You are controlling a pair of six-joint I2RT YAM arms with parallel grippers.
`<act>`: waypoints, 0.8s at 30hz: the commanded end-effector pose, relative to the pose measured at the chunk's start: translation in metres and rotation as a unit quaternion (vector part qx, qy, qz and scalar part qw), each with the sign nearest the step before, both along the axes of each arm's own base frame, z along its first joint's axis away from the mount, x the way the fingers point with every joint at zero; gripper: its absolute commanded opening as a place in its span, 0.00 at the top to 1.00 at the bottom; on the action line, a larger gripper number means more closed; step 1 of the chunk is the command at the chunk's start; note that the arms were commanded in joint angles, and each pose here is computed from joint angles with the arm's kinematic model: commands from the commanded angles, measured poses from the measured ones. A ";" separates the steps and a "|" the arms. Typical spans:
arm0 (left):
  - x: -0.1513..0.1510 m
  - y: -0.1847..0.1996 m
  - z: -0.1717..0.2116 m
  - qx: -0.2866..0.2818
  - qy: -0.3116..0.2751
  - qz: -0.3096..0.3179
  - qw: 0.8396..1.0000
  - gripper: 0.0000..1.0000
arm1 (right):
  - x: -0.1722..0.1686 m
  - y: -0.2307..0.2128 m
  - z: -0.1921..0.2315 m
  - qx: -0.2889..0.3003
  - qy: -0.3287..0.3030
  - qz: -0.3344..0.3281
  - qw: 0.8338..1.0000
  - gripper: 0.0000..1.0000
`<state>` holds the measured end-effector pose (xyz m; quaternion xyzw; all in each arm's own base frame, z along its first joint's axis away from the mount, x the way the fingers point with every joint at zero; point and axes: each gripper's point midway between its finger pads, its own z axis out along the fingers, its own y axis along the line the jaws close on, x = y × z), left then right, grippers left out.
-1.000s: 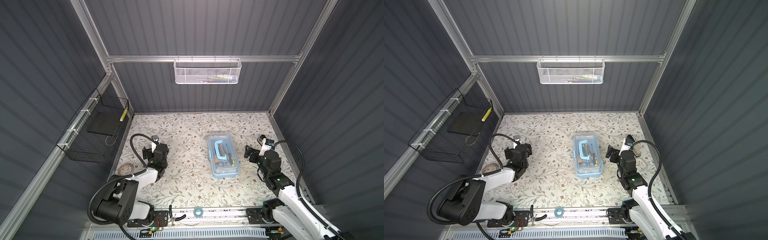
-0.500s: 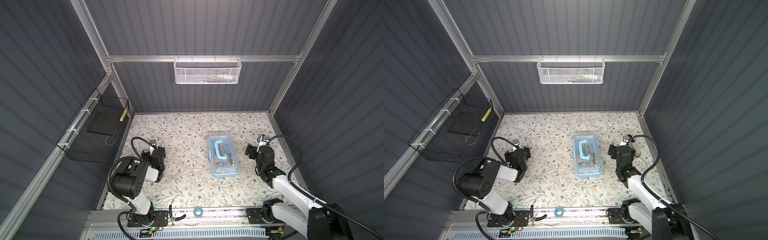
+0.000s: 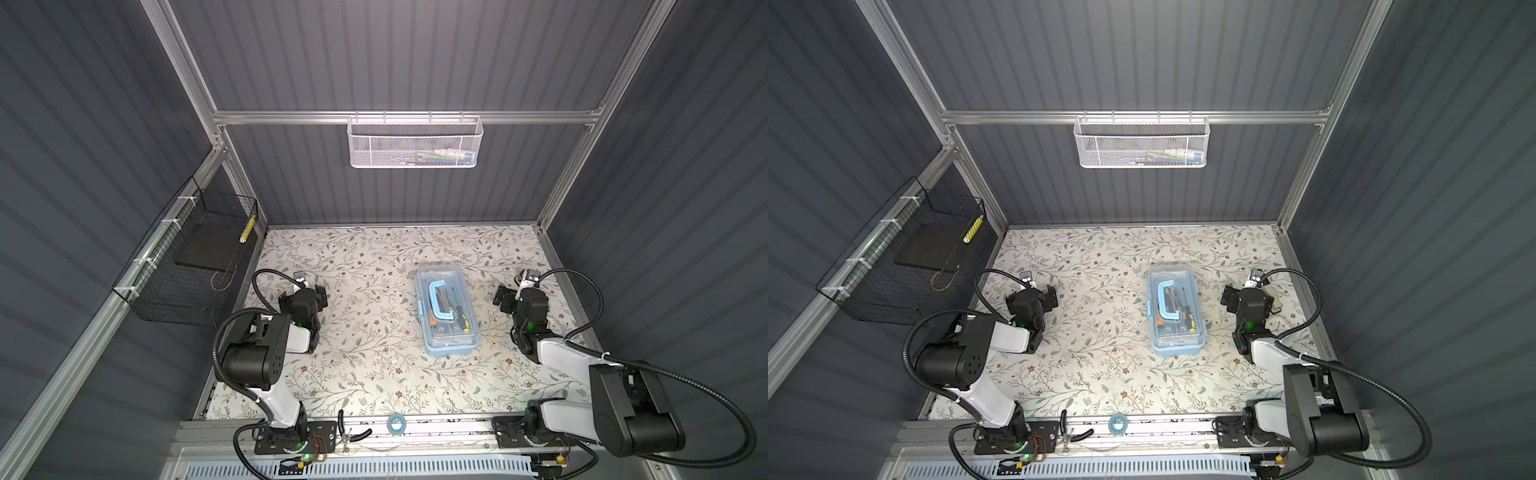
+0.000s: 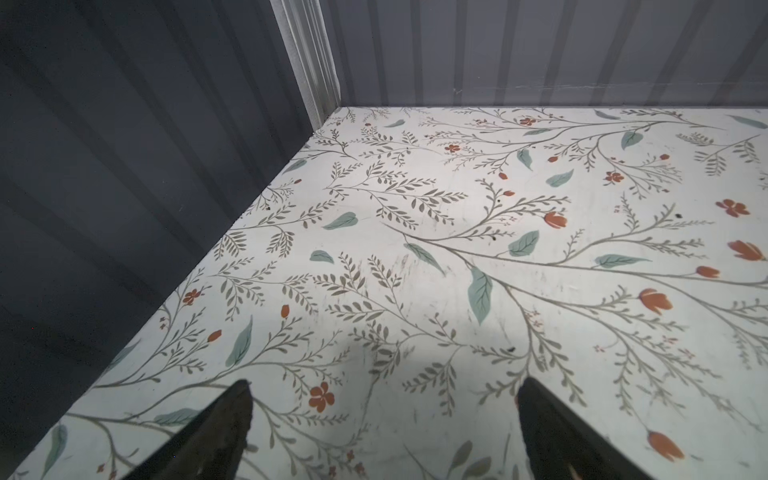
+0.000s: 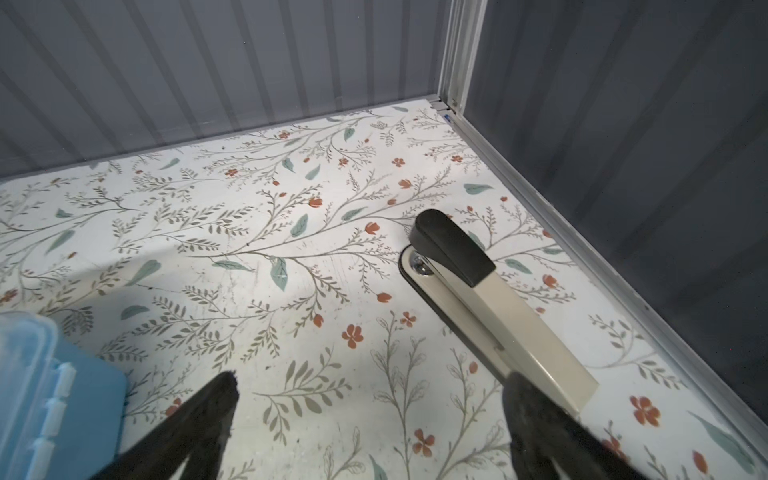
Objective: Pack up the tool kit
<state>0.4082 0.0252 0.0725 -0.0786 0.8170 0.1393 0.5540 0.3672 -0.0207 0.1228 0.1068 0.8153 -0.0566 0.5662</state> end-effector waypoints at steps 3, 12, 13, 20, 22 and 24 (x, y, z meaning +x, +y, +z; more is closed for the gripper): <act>0.002 -0.006 -0.001 -0.012 -0.008 -0.014 1.000 0.00 | -0.004 0.004 0.025 -0.038 -0.065 0.031 0.997 0.01; 0.001 -0.006 -0.003 -0.015 -0.002 -0.013 1.000 0.00 | -0.004 0.003 0.010 -0.059 -0.125 0.046 0.989 0.01; 0.001 -0.006 -0.003 -0.015 -0.001 -0.012 1.000 0.00 | -0.006 0.004 0.010 -0.065 -0.127 0.044 0.989 0.01; 0.001 -0.006 -0.003 -0.015 -0.001 -0.013 1.000 0.00 | 0.013 -0.023 -0.002 -0.017 -0.064 -0.003 0.998 0.01; 0.001 -0.006 -0.003 -0.014 -0.001 -0.013 1.000 0.00 | 0.013 -0.023 -0.002 -0.018 -0.066 -0.002 0.998 0.01; 0.001 -0.006 -0.003 -0.015 -0.001 -0.012 1.000 0.00 | 0.013 -0.023 -0.002 -0.018 -0.066 -0.004 0.998 0.01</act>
